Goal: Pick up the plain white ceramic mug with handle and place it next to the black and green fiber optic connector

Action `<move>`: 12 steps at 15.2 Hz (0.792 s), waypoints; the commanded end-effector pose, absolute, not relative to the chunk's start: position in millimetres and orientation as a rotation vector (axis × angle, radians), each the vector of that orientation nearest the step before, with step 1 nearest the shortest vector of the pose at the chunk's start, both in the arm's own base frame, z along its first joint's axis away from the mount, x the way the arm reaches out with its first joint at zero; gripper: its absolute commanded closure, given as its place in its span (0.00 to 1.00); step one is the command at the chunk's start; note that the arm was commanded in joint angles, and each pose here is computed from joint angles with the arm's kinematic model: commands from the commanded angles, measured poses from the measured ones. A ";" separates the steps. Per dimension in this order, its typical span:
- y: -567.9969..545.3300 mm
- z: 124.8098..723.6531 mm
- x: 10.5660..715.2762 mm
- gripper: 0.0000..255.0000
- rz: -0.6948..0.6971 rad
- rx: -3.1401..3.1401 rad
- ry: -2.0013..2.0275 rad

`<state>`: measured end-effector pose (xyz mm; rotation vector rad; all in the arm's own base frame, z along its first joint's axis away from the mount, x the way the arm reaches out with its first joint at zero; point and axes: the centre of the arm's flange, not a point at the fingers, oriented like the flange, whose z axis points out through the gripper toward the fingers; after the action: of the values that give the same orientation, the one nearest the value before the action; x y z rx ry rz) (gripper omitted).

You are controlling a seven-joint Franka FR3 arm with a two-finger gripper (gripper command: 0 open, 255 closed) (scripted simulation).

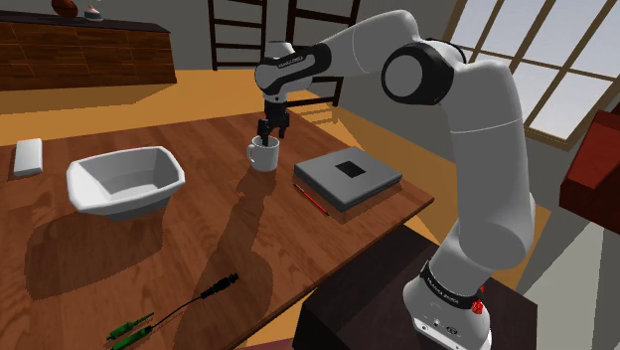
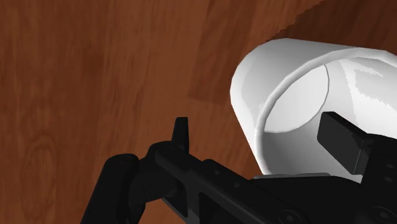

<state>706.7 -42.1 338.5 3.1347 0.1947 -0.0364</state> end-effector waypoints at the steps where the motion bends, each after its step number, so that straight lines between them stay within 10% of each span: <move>1: -41.8 333.4 706.7 0.00 -0.036 3.135 0.195; 8: -41.9 333.5 706.7 0.00 -0.036 3.135 0.195; 9: -41.9 333.5 706.7 1.00 -0.036 3.135 0.195; 12: -41.9 333.5 706.7 1.00 -0.036 3.135 0.195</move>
<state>706.7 -41.9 333.5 3.1347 0.1947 -0.0357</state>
